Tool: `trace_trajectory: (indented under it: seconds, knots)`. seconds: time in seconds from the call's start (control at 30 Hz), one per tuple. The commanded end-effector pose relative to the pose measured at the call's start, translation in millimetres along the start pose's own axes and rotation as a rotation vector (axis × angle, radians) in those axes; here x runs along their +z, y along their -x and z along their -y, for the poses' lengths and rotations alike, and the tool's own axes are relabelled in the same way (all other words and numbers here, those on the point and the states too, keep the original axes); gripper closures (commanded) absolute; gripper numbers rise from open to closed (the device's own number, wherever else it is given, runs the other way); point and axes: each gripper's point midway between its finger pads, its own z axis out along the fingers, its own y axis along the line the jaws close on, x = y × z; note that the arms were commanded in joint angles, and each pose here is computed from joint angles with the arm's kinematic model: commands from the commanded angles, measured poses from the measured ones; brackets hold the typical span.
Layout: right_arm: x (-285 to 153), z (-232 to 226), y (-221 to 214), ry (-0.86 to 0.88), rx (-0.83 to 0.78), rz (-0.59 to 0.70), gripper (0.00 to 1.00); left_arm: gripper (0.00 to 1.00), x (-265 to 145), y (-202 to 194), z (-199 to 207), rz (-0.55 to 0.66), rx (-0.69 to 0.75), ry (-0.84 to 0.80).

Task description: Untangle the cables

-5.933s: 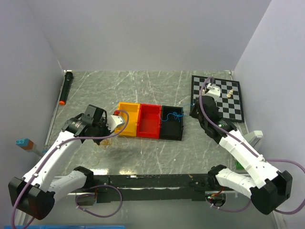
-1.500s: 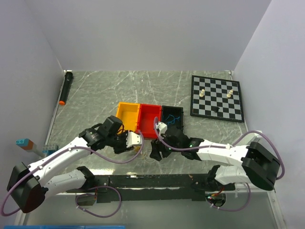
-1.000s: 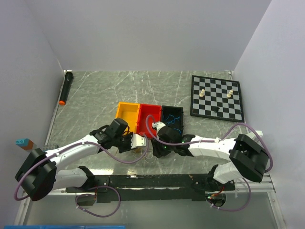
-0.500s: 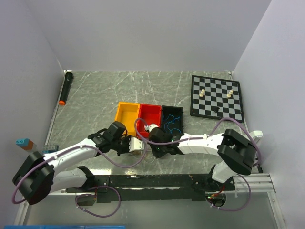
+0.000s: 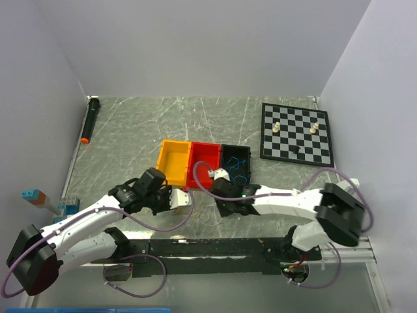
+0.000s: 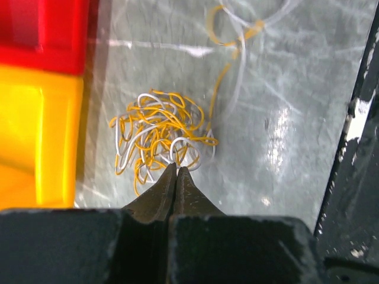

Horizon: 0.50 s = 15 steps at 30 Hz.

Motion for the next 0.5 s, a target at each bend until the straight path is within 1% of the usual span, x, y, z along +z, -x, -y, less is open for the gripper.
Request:
trace_trajectory:
  seconds: [0.0,0.13,0.3,0.37,0.47]
  knots:
    - [-32.4,34.2,8.9,-0.123,0.118,0.120,1.00,0.99,-15.7,0.1,-3.7,-0.037,-0.043,0.030]
    - [-54.9,56.9,12.9,-0.179,0.227,0.217,1.00,0.99,-21.8,-1.0,-2.9,-0.032,-0.045,0.047]
    - [-73.9,87.6,14.2,-0.230,0.362,0.290,1.00,0.99,-29.0,-0.1,-4.8,-0.031,-0.037,0.068]
    - [-80.0,100.9,20.7,-0.233,0.413,0.331,1.00,0.99,-30.2,3.2,-4.2,-0.017,-0.042,0.066]
    - [-85.0,116.9,36.0,-0.223,0.450,0.373,1.00,0.99,-31.1,10.4,-5.2,0.006,-0.051,0.062]
